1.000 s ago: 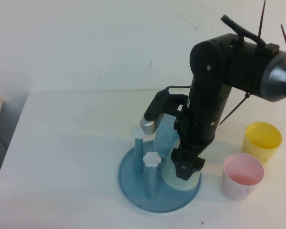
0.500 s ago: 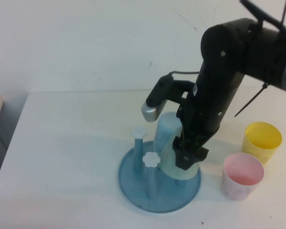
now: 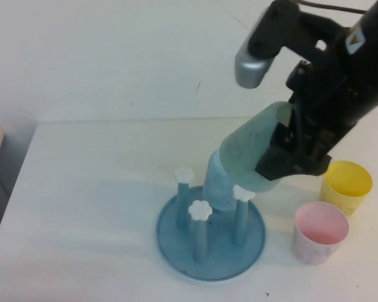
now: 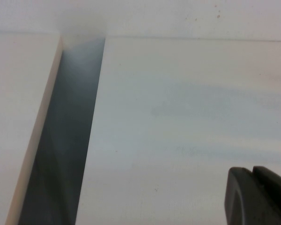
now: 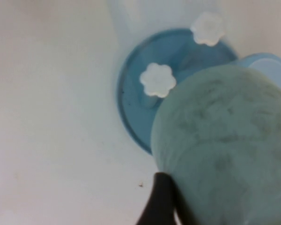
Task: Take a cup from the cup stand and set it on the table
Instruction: Hand over the cup
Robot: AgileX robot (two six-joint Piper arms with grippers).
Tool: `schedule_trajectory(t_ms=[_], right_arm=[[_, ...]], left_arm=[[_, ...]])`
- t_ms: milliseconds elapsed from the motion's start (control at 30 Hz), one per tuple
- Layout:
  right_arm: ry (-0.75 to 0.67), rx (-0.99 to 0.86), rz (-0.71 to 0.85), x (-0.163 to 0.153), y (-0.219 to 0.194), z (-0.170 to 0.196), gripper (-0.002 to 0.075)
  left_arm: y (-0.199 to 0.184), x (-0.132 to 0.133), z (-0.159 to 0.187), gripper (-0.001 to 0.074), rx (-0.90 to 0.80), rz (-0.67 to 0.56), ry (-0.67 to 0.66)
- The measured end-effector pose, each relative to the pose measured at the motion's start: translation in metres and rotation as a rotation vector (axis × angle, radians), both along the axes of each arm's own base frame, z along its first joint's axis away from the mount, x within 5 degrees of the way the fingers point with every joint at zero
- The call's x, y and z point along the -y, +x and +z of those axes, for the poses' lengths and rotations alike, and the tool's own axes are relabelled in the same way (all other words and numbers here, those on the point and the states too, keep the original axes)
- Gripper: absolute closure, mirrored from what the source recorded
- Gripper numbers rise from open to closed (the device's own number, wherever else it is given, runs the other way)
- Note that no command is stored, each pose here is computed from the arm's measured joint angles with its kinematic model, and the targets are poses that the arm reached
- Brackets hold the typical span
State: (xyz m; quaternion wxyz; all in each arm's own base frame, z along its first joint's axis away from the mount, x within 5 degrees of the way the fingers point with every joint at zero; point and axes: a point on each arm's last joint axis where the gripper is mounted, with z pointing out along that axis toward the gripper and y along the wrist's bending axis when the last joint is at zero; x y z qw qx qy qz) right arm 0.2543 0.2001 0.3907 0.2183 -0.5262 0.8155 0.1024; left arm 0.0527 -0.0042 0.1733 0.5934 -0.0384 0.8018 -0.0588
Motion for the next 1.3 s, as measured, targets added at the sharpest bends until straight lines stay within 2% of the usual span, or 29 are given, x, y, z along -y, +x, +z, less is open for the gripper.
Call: schedule_trajectory(t_ms=[167, 233, 467, 600, 733, 933, 1067, 1300], right_arm=[[0.184, -0.047, -0.074, 0.027, -0.028, -0.004, 0.0122], [0.280, -0.033, -0.147, 0.037, -0.036, -0.018, 0.0122], [0.636, -0.085, -0.520, 0.082, -0.073, -0.101, 0.0122], [0.768, -0.130, -0.642, 0.097, -0.082, -0.121, 0.0122], [0.879, -0.196, -0.631, 0.100, -0.081, -0.118, 0.0122], [1.073, -0.477, -0.457, 0.088, -0.079, -0.117, 0.0122], [1.108, -0.663, -0.419, 0.081, -0.065, -0.136, 0.0122], [1.062, -0.829, -0.541, 0.078, -0.040, -0.182, 0.0122]], left_arm=[[0.000, 0.000, 0.000, 0.0738, 0.000, 0.000, 0.000], [0.000, 0.000, 0.000, 0.0738, 0.000, 0.000, 0.000], [0.000, 0.000, 0.000, 0.0738, 0.000, 0.000, 0.000], [0.000, 0.000, 0.000, 0.0738, 0.000, 0.000, 0.000], [0.000, 0.000, 0.000, 0.0738, 0.000, 0.000, 0.000], [0.000, 0.000, 0.000, 0.0738, 0.000, 0.000, 0.000], [0.000, 0.000, 0.000, 0.0738, 0.000, 0.000, 0.000], [0.000, 0.000, 0.000, 0.0738, 0.000, 0.000, 0.000]])
